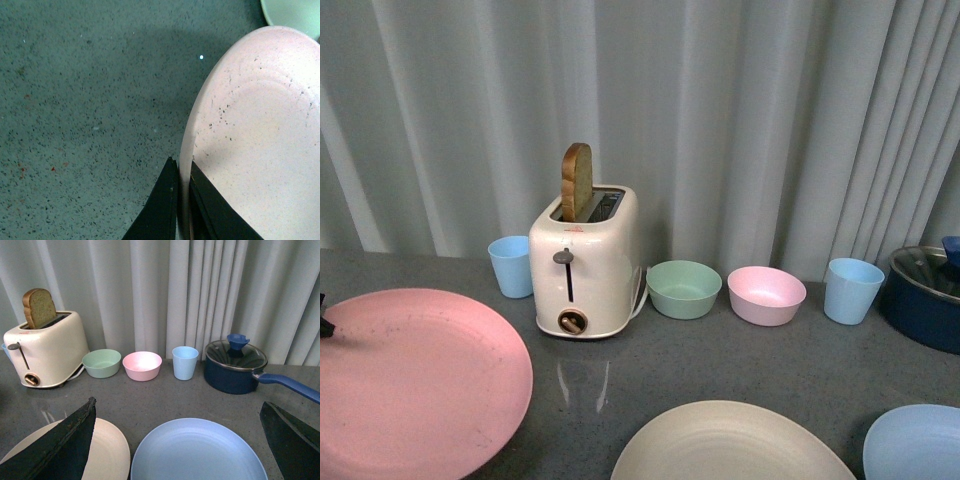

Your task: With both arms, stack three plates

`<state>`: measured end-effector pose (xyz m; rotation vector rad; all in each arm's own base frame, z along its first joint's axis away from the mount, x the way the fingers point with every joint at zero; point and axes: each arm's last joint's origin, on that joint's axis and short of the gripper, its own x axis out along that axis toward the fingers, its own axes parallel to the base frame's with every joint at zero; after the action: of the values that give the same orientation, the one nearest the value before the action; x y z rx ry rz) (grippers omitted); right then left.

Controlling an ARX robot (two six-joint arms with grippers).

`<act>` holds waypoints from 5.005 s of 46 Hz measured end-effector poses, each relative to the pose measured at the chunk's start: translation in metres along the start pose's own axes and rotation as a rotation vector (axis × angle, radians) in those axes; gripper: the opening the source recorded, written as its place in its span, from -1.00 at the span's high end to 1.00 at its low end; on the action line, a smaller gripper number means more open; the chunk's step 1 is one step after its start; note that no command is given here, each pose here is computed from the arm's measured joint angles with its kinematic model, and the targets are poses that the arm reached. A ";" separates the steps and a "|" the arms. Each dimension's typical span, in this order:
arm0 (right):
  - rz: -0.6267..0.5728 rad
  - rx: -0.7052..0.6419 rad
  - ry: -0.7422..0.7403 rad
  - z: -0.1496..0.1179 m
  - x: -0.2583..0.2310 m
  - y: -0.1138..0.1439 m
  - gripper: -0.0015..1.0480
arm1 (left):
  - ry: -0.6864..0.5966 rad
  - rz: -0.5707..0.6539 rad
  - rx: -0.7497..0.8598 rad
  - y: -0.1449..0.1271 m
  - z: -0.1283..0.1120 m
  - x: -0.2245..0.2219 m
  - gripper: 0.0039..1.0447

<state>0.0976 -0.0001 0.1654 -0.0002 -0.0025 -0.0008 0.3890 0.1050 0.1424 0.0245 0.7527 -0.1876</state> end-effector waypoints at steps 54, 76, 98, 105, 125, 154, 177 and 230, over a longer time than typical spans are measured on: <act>0.000 0.000 0.000 0.000 0.000 0.000 -0.86 | 0.153 -0.421 0.100 -0.226 -0.015 0.033 0.94; 0.000 0.000 0.000 0.000 0.000 0.000 -0.86 | 0.147 -0.410 0.106 -0.254 -0.011 0.059 0.94; 0.000 0.000 0.000 0.000 0.000 0.000 -0.86 | 0.157 -0.387 0.089 -0.254 -0.017 0.072 0.94; 0.000 0.000 0.000 0.000 0.000 0.000 -0.86 | 0.162 -0.395 0.086 -0.256 -0.018 0.072 0.55; 0.000 0.000 0.000 0.000 0.000 0.000 -0.86 | -0.018 -0.359 0.072 -0.237 0.014 0.036 -0.88; 0.000 0.000 0.000 0.000 0.000 0.000 -0.86 | -0.663 0.176 0.039 -0.157 -0.040 -0.130 -0.39; 0.000 0.000 0.000 0.000 0.000 0.000 -0.86 | -0.742 0.188 -0.026 -0.145 -0.114 -0.169 0.94; 0.000 0.000 0.000 0.000 0.000 0.000 -0.86 | -0.785 0.186 -0.022 -0.154 -0.152 -0.203 0.94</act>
<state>0.0976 -0.0001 0.1654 -0.0002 -0.0025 -0.0008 0.1137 -0.0002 0.1763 -0.0010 -0.0319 -0.0019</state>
